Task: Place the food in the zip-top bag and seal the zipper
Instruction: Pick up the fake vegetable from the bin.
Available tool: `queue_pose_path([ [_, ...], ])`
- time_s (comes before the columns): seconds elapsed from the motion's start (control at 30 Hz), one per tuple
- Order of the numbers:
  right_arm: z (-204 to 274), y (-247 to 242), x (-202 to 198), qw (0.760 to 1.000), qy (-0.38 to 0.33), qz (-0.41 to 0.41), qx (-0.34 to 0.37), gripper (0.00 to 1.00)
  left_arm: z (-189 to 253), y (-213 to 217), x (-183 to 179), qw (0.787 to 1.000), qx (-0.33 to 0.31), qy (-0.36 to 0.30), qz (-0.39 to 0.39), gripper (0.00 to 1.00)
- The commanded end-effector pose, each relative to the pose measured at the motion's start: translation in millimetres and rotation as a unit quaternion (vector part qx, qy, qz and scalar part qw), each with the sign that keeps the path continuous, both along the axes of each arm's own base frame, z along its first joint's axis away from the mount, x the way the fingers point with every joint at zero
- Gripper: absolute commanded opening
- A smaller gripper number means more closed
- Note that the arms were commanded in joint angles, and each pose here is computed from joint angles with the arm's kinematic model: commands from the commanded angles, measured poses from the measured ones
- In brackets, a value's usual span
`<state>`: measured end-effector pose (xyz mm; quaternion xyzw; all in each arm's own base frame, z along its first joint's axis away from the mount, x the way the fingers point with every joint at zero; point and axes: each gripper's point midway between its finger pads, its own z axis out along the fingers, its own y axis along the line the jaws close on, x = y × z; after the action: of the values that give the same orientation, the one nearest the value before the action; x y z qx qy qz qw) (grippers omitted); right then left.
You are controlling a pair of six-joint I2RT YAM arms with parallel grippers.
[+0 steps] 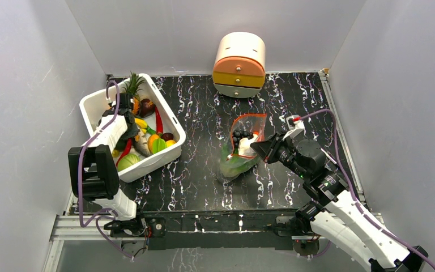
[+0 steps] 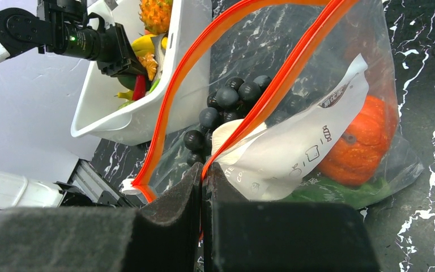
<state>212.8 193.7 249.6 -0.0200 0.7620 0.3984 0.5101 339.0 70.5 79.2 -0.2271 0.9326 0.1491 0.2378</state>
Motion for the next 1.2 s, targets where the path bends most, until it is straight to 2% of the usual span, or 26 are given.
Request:
queue_pose_path([
  [0.0, 42.3, -2.1, 0.9, 0.998, -0.050, -0.007, 0.033, 0.00, 23.6, -12.6, 5.8, 0.998, -0.042, -0.039, 0.003, 0.11],
  [0.2, 42.5, -1.3, -0.3, 0.998, -0.049, -0.003, 0.033, 0.00, 34.3, -19.4, 6.1, 0.997, -0.059, -0.054, -0.003, 0.09],
  [0.33, 43.9, 8.6, -1.4, 0.998, -0.049, 0.023, 0.033, 0.00, 51.5, -41.7, 12.7, 0.990, -0.114, -0.081, -0.033, 0.06],
  [0.47, 44.1, 21.6, -3.9, 0.997, -0.044, 0.061, 0.027, 0.00, 81.9, -63.2, 24.0, 0.977, -0.166, -0.123, -0.061, 0.06],
  [0.6, 50.9, 29.1, -4.0, 0.995, -0.054, 0.082, 0.027, 0.00, 120.2, -91.6, 33.4, 0.953, -0.223, -0.168, -0.117, 0.06],
  [0.93, 64.7, 46.5, -2.6, 0.989, -0.065, 0.127, 0.027, 0.00, 191.2, -134.7, 27.9, 0.903, -0.306, -0.221, -0.204, 0.06],
  [1.03, 62.6, 48.9, -2.3, 0.989, -0.062, 0.133, 0.026, 0.00, 206.1, -141.6, 19.5, 0.893, -0.317, -0.229, -0.221, 0.06],
  [1.17, 57.7, 50.1, -2.9, 0.989, -0.057, 0.136, 0.026, 0.00, 218.3, -141.9, 11.7, 0.892, -0.312, -0.236, -0.228, 0.05],
])
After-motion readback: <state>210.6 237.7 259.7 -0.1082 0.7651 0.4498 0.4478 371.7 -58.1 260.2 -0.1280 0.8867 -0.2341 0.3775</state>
